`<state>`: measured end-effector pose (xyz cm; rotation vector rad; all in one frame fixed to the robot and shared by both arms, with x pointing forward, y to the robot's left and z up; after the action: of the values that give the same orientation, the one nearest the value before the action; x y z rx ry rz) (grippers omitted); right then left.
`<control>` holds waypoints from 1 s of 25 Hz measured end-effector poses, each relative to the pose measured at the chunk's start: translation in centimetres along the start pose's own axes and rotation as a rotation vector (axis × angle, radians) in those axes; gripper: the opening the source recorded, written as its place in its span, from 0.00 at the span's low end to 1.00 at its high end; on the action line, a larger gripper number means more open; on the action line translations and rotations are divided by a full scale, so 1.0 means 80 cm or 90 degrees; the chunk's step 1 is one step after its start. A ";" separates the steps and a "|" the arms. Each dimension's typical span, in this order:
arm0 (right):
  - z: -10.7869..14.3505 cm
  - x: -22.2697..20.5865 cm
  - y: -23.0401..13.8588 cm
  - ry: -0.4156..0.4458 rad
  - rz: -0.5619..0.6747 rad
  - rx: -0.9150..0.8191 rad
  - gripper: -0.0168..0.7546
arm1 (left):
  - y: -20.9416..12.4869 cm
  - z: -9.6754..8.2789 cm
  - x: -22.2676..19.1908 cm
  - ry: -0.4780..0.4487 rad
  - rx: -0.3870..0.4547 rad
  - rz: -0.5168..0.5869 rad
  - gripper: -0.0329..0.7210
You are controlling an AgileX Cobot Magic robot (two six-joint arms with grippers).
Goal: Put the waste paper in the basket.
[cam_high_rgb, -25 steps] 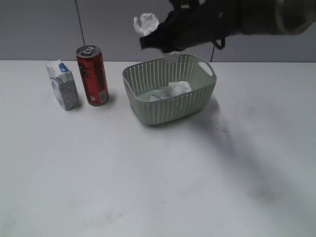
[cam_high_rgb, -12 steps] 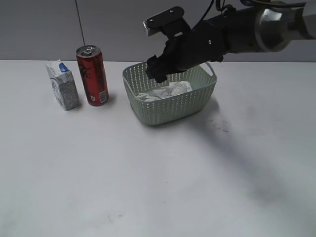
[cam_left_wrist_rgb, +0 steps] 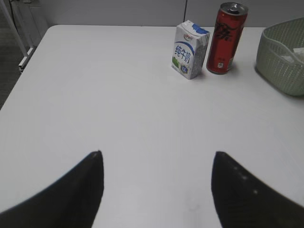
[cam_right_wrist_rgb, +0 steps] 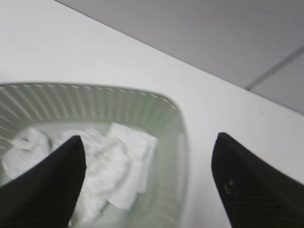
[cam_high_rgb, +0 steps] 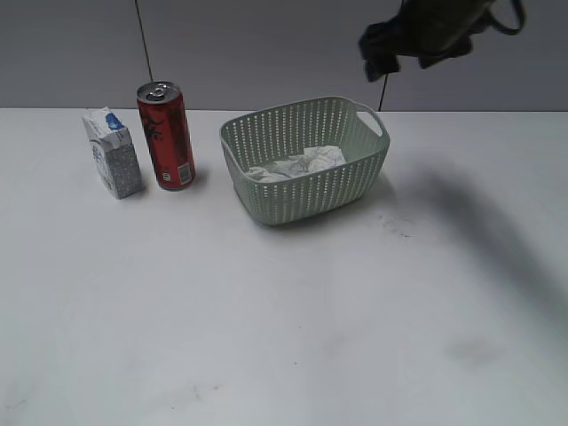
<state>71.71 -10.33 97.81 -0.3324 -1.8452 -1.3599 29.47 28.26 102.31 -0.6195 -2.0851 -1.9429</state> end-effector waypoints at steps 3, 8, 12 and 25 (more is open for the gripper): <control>-0.059 0.015 -0.025 -0.036 0.104 -0.084 0.83 | 0.000 0.000 0.000 0.000 0.000 0.000 0.75; -0.129 0.043 -0.085 -0.077 0.263 -0.166 0.82 | 0.000 0.000 0.000 0.000 0.000 0.000 0.75; -0.150 0.068 -0.117 -0.059 0.335 -0.229 0.80 | 0.000 0.000 0.000 0.000 0.000 0.000 0.75; -0.072 0.203 -0.182 0.010 0.335 -0.161 0.79 | 0.000 0.001 0.000 0.002 -0.001 0.000 0.75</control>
<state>54.71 -25.00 100.29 -0.8679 -1.4302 -1.2088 29.47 28.30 102.31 -0.6169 -2.0823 -1.9444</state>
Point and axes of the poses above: a point on each arm's last joint axis where the gripper is mounted, x pointing back along that axis away from the gripper, z along the wrist's bending axis when the last joint is at zero, y = z × x, the point moved 7 cm from there along -x, pointing out along that axis toward the gripper, and after that the axes turned 7 degrees about x, right-handed, at the moved point
